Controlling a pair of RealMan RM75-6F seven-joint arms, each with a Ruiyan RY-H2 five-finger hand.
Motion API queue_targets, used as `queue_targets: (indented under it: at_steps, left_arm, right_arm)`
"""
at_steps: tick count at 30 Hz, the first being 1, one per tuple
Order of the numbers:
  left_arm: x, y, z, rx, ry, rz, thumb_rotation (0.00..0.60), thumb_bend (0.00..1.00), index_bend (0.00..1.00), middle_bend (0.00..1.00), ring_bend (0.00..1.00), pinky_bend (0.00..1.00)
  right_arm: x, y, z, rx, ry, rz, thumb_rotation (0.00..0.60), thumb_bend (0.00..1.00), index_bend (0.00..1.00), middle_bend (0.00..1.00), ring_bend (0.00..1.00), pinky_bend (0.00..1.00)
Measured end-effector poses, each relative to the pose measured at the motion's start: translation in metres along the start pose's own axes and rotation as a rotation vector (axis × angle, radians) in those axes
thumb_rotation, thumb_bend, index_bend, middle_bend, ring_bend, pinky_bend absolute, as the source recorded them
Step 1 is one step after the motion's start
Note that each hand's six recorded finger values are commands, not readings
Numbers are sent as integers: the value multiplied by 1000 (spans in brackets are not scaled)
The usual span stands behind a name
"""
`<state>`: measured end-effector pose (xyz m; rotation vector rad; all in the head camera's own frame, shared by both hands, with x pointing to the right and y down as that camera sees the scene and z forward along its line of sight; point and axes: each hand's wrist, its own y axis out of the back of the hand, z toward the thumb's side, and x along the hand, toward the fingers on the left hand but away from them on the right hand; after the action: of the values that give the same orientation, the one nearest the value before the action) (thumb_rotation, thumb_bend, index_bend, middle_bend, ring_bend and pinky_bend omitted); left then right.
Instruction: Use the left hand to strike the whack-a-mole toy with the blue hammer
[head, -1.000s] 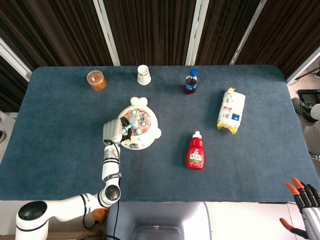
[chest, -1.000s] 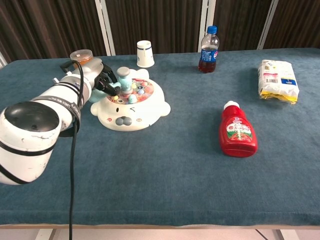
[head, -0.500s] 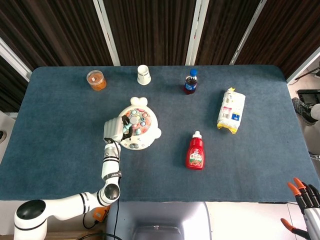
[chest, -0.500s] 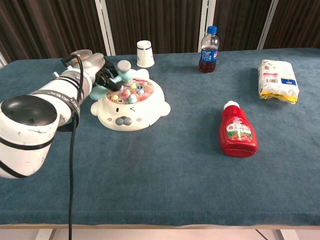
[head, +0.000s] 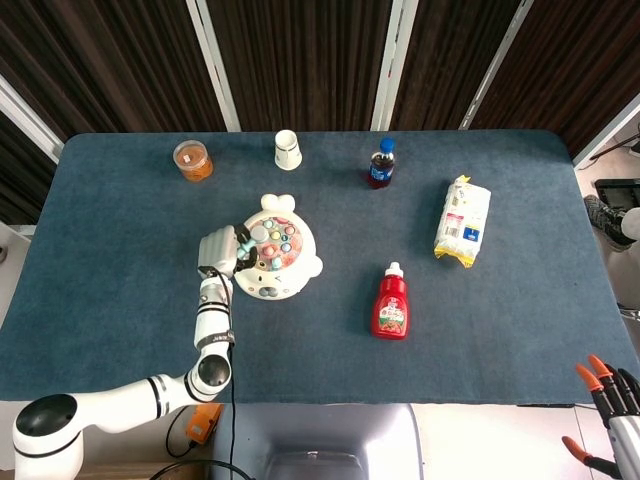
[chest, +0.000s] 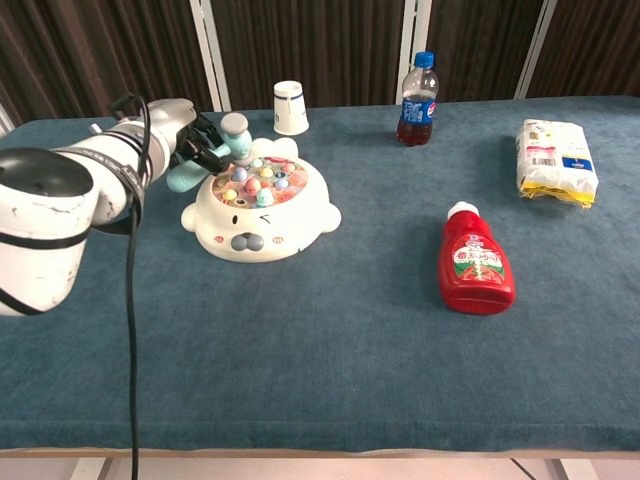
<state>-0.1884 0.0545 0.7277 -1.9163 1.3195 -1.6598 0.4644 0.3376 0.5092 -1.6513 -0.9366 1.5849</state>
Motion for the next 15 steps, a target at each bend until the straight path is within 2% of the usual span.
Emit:
queue_targets:
  at_steps: [7,15]
  left_arm:
    - [10,9,-3,24,21,-5,600,806,691,1000,931,1000]
    - [10,4,-3,52,18,-35,600,807,691,1000,931,1000]
  right_arm:
    - [-1,0,-1,2,-6,1,600,174,0,26,0,0]
    - [-1,-1,1,5,-5,2,600,174,0,26,0,0]
